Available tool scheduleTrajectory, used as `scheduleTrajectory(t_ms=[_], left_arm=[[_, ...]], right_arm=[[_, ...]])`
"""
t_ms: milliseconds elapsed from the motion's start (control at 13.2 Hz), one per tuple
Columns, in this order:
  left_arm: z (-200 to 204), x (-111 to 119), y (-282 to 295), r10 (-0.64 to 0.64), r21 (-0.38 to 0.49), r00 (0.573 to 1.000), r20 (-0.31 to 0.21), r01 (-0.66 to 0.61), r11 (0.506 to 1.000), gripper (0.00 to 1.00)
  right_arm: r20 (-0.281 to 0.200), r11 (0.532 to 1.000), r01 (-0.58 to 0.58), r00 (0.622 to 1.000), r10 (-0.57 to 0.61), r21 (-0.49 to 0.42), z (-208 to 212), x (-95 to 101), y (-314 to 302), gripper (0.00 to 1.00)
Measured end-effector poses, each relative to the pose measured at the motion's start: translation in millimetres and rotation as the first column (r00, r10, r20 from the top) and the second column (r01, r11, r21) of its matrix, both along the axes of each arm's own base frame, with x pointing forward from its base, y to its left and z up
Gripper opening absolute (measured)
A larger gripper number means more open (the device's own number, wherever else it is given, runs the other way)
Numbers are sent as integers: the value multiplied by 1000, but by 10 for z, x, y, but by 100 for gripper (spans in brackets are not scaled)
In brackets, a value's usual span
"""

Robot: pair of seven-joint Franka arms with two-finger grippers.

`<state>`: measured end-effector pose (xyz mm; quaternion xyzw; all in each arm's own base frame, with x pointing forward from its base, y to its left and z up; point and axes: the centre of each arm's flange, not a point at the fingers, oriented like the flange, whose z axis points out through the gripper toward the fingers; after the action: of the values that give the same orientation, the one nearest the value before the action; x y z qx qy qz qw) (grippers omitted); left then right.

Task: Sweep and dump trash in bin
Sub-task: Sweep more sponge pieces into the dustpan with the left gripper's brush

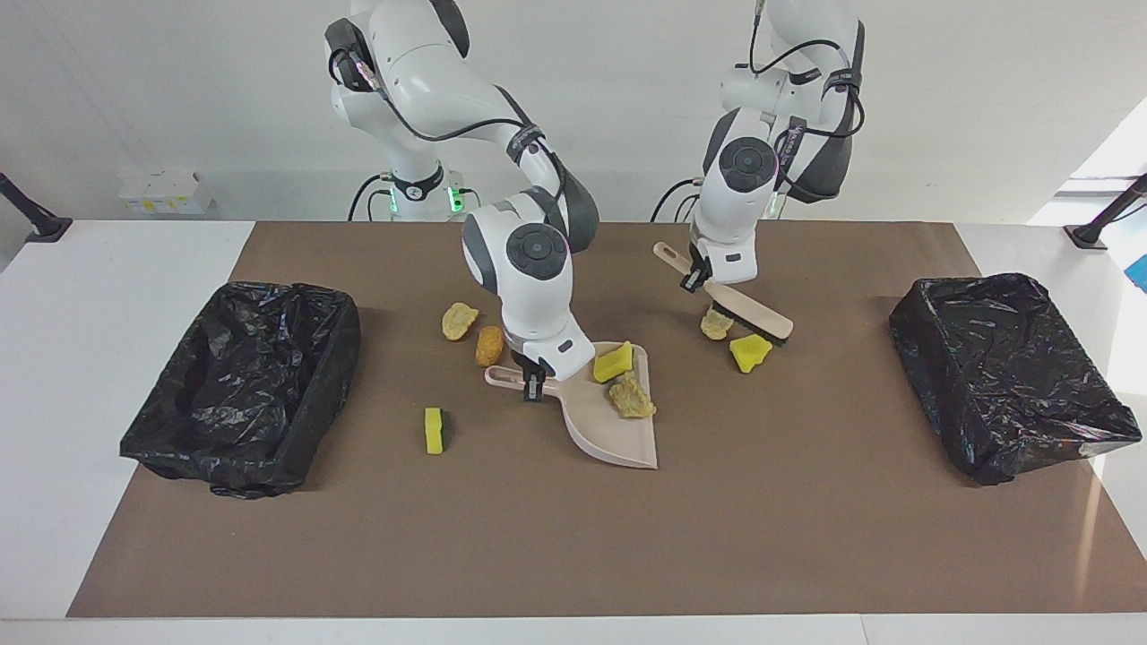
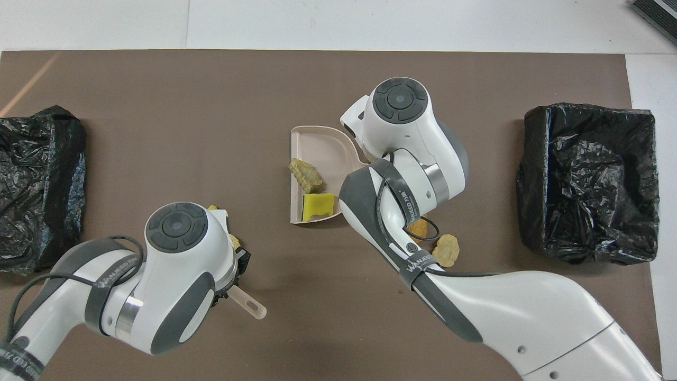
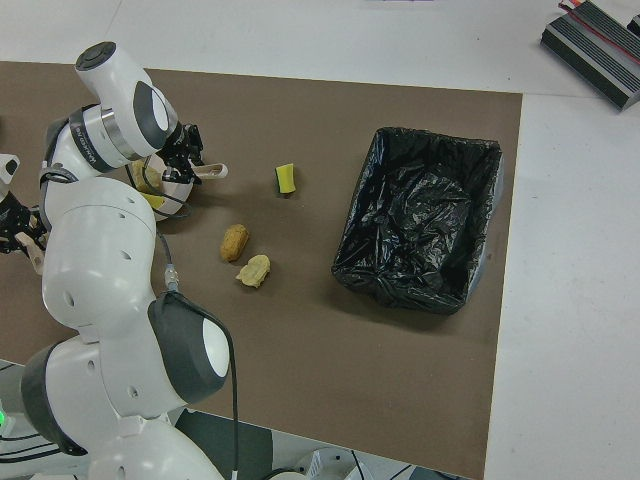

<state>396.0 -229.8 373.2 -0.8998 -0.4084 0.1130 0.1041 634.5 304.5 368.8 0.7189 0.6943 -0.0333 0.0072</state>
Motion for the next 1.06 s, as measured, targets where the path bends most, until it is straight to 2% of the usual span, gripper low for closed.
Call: scheduleTrajectory(t_ms=[152,455,607,759,911,1062], left_arm=[[-180,-222,53,-12,-2,1000,13,12,1000,26],[-274,-159,-58,-68,-65,990,120,77,995,26],[-356,-7,-115,-94,-92,982,166,110,990,26],[-346,247,-150,-146,-119,969,200,172,978,26],[-274,485,-201,-216,-142,949,228,252,957,26],[-241,611,-287,-290,-163,922,258,337,927,26]], right_arm=[[0,1000,-3,1000,3,0,-10,-5,7,33],[1,1000,-6,1000,6,1,-10,-11,20,33],[1,1000,-6,1000,6,1,-10,-11,20,33],[1,1000,-6,1000,6,1,-11,-11,20,33],[1,1000,-6,1000,6,1,-11,-11,20,33],[1,1000,-6,1000,6,1,-11,-11,20,33]])
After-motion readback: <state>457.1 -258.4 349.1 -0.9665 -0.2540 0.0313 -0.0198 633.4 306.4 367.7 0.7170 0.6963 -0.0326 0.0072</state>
